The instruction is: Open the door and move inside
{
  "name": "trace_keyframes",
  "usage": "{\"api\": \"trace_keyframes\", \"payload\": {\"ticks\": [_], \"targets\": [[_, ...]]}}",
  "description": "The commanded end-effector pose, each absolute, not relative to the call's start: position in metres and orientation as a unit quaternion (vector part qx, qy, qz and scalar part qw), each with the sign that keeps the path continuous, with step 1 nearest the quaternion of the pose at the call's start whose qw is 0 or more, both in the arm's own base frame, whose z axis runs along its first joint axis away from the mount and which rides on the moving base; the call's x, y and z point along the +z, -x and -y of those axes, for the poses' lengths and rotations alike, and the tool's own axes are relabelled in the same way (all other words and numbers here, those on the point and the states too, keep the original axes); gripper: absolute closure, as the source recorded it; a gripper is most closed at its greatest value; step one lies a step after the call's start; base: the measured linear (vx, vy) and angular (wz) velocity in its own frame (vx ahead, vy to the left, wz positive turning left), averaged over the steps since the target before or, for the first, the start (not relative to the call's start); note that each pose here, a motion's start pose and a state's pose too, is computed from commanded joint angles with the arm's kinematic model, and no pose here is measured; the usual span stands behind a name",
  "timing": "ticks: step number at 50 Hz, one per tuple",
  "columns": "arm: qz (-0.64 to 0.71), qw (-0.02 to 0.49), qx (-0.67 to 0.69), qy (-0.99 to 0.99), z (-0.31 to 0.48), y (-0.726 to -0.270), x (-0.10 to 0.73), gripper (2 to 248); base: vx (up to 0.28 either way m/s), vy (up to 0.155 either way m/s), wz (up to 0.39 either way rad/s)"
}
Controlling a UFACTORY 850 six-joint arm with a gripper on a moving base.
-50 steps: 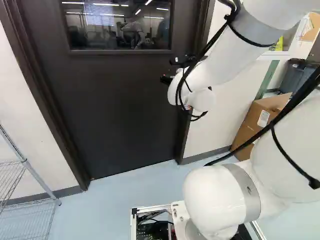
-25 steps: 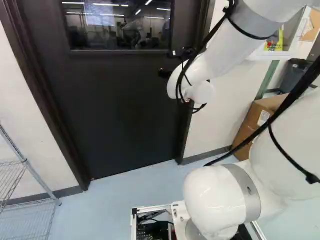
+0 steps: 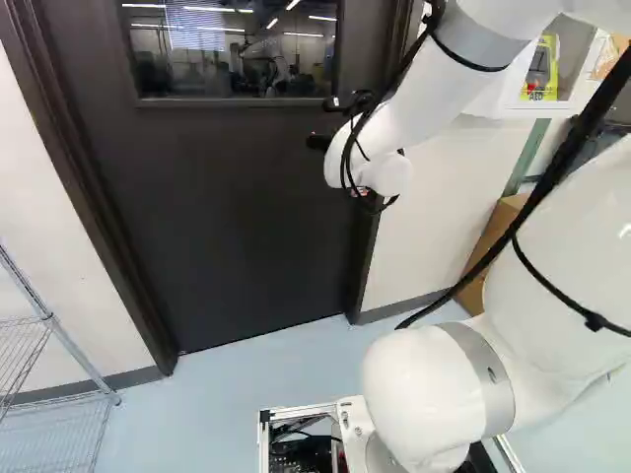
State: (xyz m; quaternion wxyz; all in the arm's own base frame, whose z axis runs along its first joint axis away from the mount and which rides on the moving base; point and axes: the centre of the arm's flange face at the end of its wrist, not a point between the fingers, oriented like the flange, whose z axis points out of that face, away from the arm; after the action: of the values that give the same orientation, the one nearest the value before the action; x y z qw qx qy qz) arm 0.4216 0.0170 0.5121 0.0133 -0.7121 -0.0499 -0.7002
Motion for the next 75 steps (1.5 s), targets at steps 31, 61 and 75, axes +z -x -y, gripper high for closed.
{"api": "trace_keyframes", "payload": {"ticks": [31,61,75], "targets": [[0.068,0.031,-0.673,0.736,-0.041,-0.455,0.481,3,0.000,0.000,0.000],[0.073,0.035,-0.647,0.758,-0.045,-0.452,0.450,3,0.000,0.000,0.000],[0.073,0.035,-0.634,0.769,-0.045,-0.452,0.435,3,0.000,0.000,0.000]]}}
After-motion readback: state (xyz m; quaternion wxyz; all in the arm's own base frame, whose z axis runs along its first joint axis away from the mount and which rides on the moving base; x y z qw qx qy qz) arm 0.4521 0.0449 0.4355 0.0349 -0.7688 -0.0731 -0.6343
